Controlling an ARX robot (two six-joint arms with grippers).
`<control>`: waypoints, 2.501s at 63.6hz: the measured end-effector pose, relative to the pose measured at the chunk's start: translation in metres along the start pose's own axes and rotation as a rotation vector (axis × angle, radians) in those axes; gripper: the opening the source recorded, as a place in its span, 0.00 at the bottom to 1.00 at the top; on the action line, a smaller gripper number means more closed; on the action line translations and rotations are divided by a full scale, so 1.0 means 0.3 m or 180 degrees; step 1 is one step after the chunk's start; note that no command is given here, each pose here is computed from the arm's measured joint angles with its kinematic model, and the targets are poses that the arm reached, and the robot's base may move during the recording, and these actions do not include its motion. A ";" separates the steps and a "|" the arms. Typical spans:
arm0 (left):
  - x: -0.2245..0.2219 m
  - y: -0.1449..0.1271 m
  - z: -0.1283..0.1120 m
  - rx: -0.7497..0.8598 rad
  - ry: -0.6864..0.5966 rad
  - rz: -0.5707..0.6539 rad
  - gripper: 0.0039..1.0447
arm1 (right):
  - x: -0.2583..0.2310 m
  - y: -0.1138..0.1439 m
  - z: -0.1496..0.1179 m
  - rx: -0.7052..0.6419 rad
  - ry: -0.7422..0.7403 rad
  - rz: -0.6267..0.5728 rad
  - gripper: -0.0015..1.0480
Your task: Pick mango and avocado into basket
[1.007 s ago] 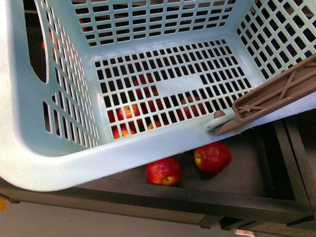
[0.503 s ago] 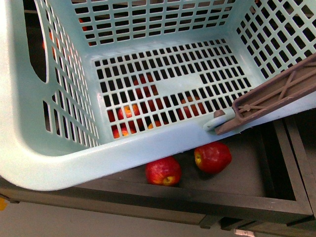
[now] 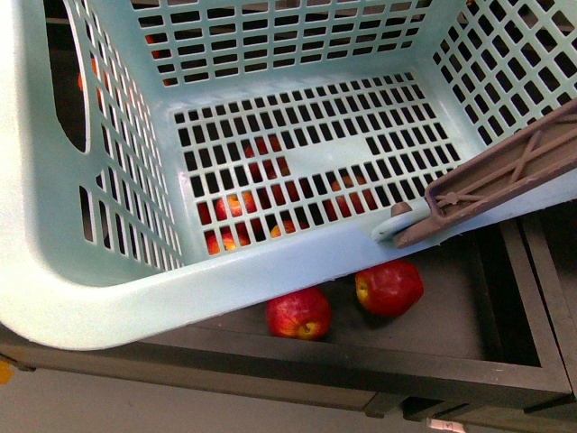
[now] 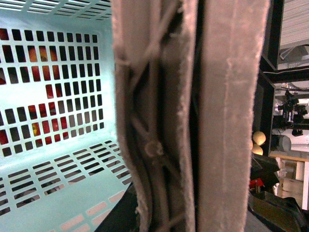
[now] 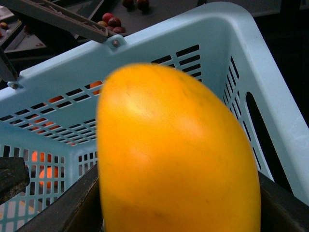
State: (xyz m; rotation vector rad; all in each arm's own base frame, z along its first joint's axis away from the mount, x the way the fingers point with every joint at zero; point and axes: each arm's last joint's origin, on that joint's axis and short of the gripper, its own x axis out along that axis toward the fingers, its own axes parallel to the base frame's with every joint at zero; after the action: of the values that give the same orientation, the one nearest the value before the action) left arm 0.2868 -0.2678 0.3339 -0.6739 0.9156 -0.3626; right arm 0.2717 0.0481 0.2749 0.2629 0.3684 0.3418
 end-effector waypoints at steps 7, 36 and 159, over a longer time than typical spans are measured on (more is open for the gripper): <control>0.000 0.000 0.000 0.0000 -0.0003 0.0002 0.14 | -0.014 -0.003 0.009 -0.0016 -0.0090 -0.0034 0.93; 0.004 0.003 0.000 0.0007 -0.0008 0.0024 0.14 | -0.254 -0.097 -0.116 -0.0732 -0.1235 -0.1061 0.52; 0.004 0.003 0.000 0.0023 -0.0028 0.0037 0.14 | -0.353 -0.117 -0.405 -0.0822 -0.1152 -0.1093 0.92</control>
State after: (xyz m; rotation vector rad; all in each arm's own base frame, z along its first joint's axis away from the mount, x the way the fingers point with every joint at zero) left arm 0.2875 -0.2677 0.3328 -0.6627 0.9093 -0.3522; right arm 0.1409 -0.0001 0.1869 0.0032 0.0074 -0.0012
